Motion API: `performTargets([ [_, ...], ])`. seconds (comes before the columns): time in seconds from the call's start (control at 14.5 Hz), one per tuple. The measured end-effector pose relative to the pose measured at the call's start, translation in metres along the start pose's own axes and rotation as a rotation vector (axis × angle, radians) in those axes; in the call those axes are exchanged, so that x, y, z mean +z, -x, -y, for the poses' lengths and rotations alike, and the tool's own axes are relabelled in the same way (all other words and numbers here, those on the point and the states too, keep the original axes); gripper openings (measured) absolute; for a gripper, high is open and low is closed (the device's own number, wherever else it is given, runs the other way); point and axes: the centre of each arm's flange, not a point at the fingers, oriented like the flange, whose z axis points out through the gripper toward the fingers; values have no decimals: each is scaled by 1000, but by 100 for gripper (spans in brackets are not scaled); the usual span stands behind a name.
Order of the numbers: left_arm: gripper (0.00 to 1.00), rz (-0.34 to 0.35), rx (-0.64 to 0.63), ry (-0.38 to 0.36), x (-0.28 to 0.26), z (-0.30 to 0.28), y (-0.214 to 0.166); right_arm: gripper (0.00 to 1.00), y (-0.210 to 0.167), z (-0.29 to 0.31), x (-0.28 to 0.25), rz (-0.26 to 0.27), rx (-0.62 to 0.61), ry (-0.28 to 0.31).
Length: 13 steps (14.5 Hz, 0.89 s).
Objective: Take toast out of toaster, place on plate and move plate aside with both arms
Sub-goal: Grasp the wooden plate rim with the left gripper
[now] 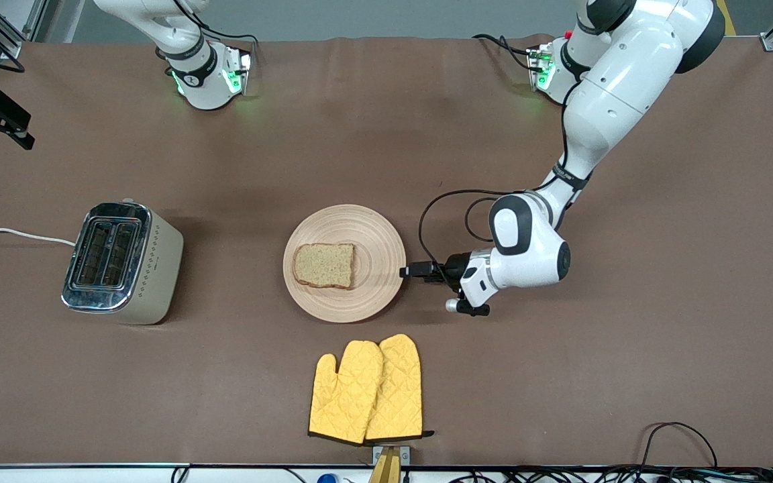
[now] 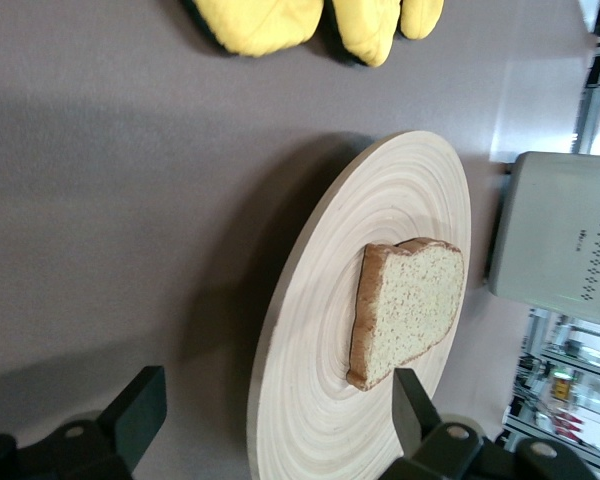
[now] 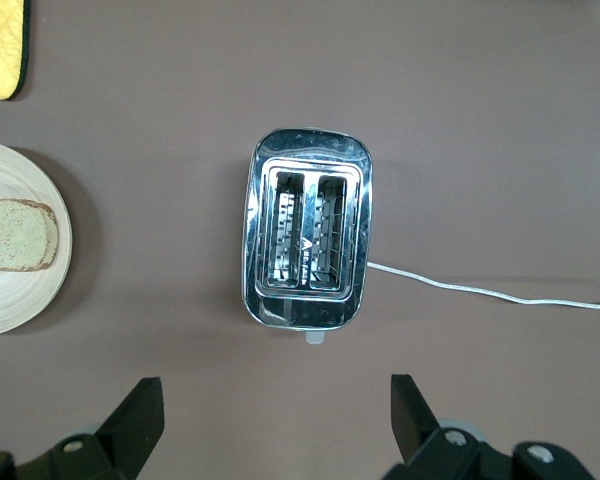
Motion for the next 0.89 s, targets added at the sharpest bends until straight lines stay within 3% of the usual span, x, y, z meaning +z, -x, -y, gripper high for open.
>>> performTargets([
  [0.34,93,-18,24,103,25,35,11,100,-1,0,-1,-6,0,1],
  [0.48,82,-3,34,116,29,35,15,100,0,0,-1,-6,0,1],
  [0.62,77,25,52,135,34,34,19,100,1,0,-2,-1,0,0],
  [0.89,75,47,57,155,38,30,23,100,1,1,-2,-1,-2,0],
])
